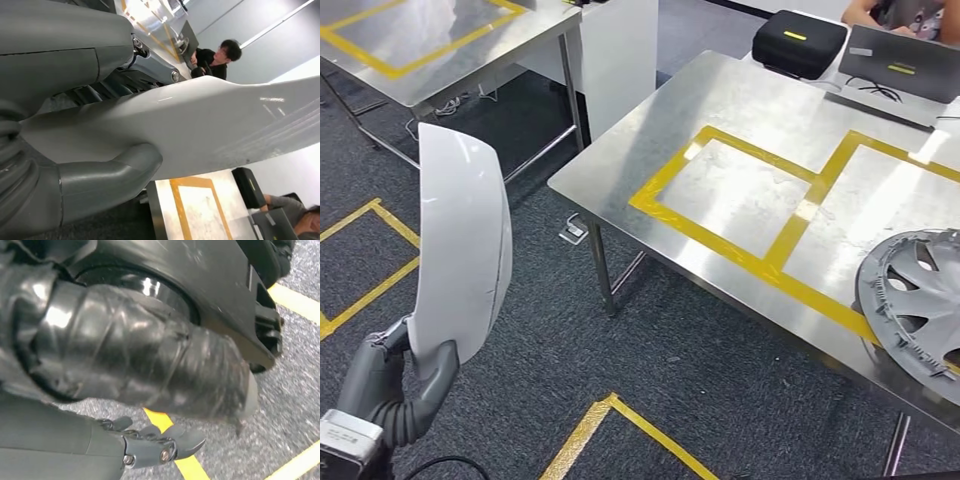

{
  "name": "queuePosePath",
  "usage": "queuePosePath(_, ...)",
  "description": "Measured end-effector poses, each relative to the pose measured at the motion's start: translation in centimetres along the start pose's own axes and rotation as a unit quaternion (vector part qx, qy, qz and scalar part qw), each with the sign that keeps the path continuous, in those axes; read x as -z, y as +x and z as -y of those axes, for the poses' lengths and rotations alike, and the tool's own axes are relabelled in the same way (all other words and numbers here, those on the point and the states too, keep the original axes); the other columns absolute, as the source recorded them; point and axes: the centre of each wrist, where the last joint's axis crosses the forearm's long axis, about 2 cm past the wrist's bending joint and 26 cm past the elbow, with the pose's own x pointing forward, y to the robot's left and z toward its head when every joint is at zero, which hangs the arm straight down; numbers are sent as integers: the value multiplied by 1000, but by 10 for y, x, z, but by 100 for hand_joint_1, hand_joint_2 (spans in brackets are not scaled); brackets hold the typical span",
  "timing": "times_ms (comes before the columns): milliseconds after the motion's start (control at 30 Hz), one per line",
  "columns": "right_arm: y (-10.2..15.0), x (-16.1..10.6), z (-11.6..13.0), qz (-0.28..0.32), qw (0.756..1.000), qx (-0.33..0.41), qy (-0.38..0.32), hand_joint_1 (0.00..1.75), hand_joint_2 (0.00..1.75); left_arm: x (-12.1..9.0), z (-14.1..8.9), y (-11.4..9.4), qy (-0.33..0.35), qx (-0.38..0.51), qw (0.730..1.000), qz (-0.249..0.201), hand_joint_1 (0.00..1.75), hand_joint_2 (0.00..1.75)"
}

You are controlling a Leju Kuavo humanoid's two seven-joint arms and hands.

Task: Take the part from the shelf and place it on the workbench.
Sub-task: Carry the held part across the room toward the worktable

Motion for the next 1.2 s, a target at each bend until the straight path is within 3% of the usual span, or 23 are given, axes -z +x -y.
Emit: queuePosePath(1200, 1, 2, 4, -1, 1000, -9, 3, 0, 0, 2, -2, -5, -60, -13, 998, -21, 175, 175)
